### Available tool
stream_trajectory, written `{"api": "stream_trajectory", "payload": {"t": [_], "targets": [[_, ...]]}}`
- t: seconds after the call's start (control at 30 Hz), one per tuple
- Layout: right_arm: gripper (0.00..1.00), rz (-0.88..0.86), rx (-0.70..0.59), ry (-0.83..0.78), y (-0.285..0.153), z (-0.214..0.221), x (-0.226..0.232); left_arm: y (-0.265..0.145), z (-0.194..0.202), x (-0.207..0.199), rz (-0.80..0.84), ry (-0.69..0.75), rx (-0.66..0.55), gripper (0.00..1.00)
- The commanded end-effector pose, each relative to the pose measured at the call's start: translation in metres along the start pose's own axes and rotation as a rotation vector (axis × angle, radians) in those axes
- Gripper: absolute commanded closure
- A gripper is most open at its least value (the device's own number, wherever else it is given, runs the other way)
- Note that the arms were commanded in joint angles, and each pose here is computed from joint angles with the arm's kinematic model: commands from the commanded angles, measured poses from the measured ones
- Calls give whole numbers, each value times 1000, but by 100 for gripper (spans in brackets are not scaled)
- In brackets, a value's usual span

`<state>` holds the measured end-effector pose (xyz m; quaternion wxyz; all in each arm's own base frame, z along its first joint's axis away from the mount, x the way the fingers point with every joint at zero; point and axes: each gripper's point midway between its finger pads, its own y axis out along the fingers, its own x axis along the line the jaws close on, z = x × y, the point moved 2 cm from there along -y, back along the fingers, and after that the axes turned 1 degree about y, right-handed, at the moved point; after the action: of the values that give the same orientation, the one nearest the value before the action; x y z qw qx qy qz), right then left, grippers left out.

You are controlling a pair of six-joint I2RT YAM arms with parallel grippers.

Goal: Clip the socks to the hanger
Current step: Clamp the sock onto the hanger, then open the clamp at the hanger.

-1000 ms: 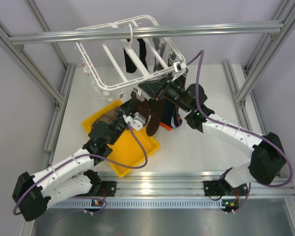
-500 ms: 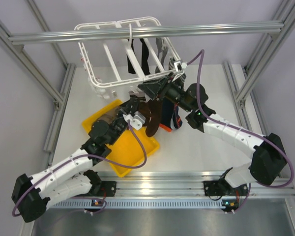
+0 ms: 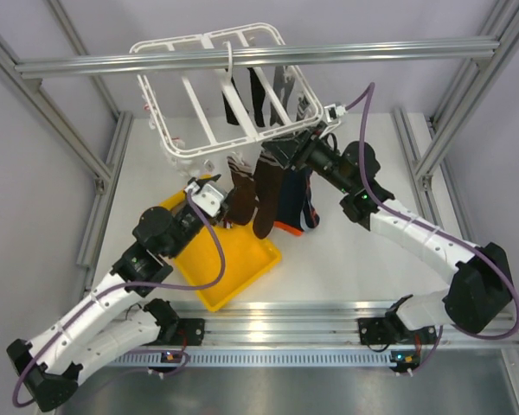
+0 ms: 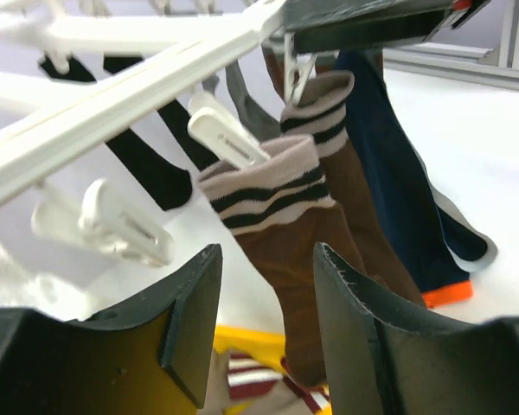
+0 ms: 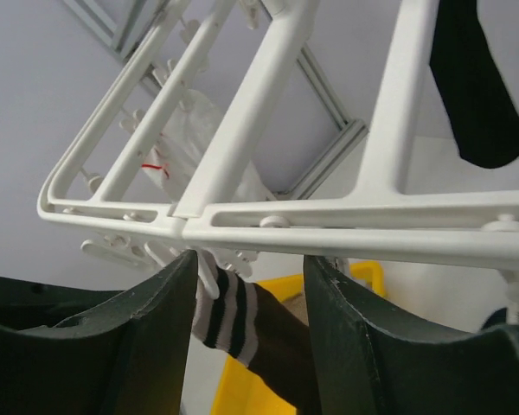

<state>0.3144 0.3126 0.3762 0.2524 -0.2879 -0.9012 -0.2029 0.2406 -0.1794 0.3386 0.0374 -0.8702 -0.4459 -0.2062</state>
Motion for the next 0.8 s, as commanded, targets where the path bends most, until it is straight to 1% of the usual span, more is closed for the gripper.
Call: {"api": "stream_trajectory", "payload": {"t": [0.0, 0.03, 0.13, 0.17, 0.23, 0.27, 0.3, 0.37, 0.43, 0.5, 0.53, 0.6, 0.63, 0.67, 0.7, 0.73, 0.77], "targets": [[49, 35, -39, -45, -10, -18, -6, -15, 9, -1, 33, -131, 101, 48], [49, 47, -40, -45, -10, -19, -9, -18, 14, 3, 22, -134, 125, 48], [49, 91, -42, -46, -15, -25, -23, -35, 38, 1, 62, -76, 240, 48], [49, 96, -44, -45, -16, -26, -24, -43, 51, -4, 107, -17, 297, 48], [49, 100, -55, -53, -19, -32, -26, -55, 60, -17, 209, 31, 330, 48], [49, 92, -62, -63, -21, -35, -23, -62, 63, -19, 248, 84, 333, 48], [49, 85, -69, -71, -22, -38, -21, -73, 72, -30, 325, 93, 369, 48], [48, 65, -78, -97, -25, -44, -14, -83, 81, -33, 361, 144, 397, 48], [48, 50, -79, -114, -28, -47, -10, -88, 91, -32, 352, 158, 437, 46], [48, 43, -82, -133, -30, -49, -7, -91, 97, -35, 384, 179, 458, 45], [48, 34, -84, -140, -32, -51, -4, -90, 99, -34, 377, 182, 462, 44], [48, 16, -85, -156, -34, -52, 1, -85, 97, -28, 305, 133, 460, 48], [48, -1, -98, -164, -37, -56, 6, -77, 89, -21, 241, 113, 416, 49], [48, -13, -101, -169, -39, -57, 10, -72, 82, -15, 162, 29, 395, 50], [48, -24, -99, -171, -41, -56, 12, -69, 77, -5, 78, -10, 376, 50], [49, -51, -95, -176, -43, -57, 18, -67, 69, 1, 27, -61, 338, 50], [49, -62, -89, -182, -44, -55, 21, -61, 53, 5, -19, -148, 260, 50]]}}
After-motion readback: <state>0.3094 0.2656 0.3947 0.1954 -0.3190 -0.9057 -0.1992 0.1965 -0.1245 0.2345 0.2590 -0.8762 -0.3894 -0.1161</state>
